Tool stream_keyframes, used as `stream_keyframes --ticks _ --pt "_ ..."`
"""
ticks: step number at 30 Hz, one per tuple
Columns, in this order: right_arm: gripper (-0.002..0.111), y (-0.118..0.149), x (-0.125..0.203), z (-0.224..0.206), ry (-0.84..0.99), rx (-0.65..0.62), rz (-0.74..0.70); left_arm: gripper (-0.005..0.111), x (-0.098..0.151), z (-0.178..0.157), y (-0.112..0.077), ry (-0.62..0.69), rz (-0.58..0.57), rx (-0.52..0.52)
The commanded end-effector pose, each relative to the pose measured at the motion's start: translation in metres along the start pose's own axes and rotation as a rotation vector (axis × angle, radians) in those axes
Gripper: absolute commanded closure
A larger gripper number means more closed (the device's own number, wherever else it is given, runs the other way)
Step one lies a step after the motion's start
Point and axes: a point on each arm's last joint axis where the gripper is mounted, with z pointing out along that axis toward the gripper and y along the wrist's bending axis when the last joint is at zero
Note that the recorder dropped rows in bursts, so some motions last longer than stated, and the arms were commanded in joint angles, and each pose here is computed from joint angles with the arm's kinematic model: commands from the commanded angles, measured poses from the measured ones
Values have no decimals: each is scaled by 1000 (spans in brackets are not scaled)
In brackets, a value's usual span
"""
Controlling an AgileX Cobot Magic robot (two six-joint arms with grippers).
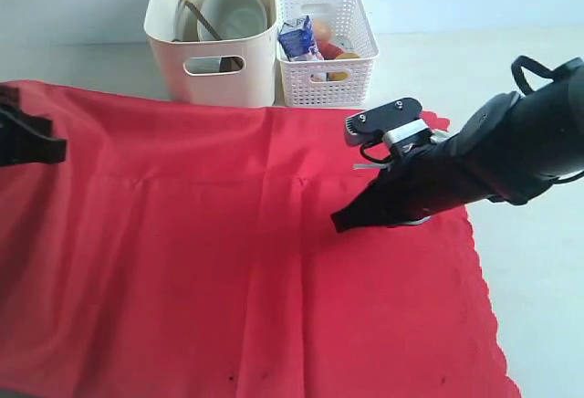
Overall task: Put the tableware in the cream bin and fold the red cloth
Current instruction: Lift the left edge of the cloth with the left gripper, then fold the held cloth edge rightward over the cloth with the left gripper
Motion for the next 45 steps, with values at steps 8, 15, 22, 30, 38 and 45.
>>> stream_keyframes --ticks 8,15,22,30,38,45 --pt "108 4 -21 -74 -227 -2 -91 107 -35 -13 -112 -145 218 396" --pt "108 -11 -18 -166 -619 190 4 107 -46 -7 -185 -128 364 493" --pt "108 -14 -7 -226 -854 234 37 107 -37 30 -252 -48 421 574" --pt "108 -13 -5 -234 -880 235 17 91 -36 68 -284 -2 349 595" --pt "108 -13 -6 -230 -861 247 -9 2 -43 70 -301 -48 383 724" --pt "108 -12 -6 -230 -857 240 -11 2 -57 72 -281 -76 430 599"
